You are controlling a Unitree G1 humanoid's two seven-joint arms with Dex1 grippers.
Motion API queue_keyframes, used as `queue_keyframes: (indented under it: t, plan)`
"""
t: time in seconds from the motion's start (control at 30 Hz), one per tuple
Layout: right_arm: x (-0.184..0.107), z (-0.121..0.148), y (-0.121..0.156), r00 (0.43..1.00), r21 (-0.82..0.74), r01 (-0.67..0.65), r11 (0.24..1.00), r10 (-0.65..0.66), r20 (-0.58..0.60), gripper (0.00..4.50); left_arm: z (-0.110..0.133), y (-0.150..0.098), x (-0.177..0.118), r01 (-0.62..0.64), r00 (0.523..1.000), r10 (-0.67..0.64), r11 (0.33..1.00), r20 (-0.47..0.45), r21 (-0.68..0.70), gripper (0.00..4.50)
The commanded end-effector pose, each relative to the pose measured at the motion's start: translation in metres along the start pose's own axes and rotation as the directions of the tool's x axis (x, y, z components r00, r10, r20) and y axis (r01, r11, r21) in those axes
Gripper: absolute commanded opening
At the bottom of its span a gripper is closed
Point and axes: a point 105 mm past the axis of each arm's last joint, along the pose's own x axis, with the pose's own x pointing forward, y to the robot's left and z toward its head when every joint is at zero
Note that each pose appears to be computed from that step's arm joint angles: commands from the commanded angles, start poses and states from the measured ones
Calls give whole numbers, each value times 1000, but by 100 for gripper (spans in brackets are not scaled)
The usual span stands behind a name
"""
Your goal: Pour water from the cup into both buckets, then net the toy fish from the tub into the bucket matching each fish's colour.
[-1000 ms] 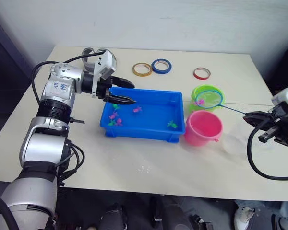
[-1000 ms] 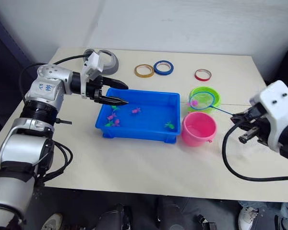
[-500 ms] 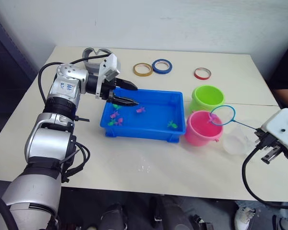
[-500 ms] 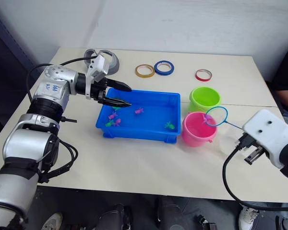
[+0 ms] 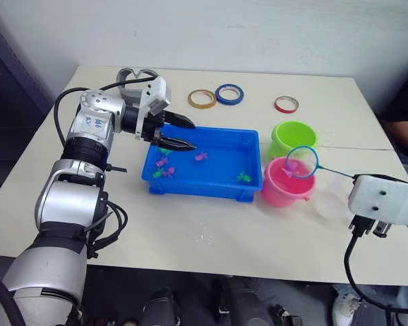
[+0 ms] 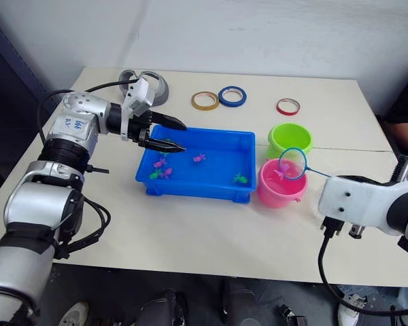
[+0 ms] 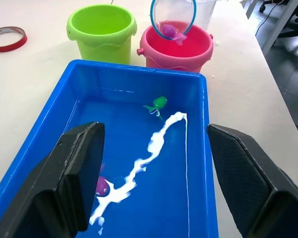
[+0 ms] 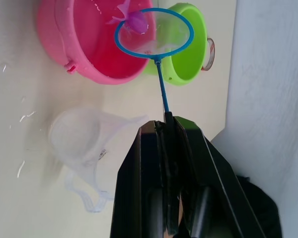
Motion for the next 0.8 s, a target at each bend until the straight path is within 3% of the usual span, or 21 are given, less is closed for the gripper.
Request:
queue_keyframes:
  t: [0.03,0.33,0.8]
  plan:
    - [-4,13,-2,1000,-171,26,985,-25,6,0,17,3,-5,-6,1000,5,998,19,55,360]
    - [-3,-2,2,996,-276,23,961,-47,-79,0,11,1,-4,8,1000,-8,999,4,53,360]
    - [-3,2,-6,983,-424,115,898,-164,-81,0,14,1,2,17,1000,-17,998,13,55,360]
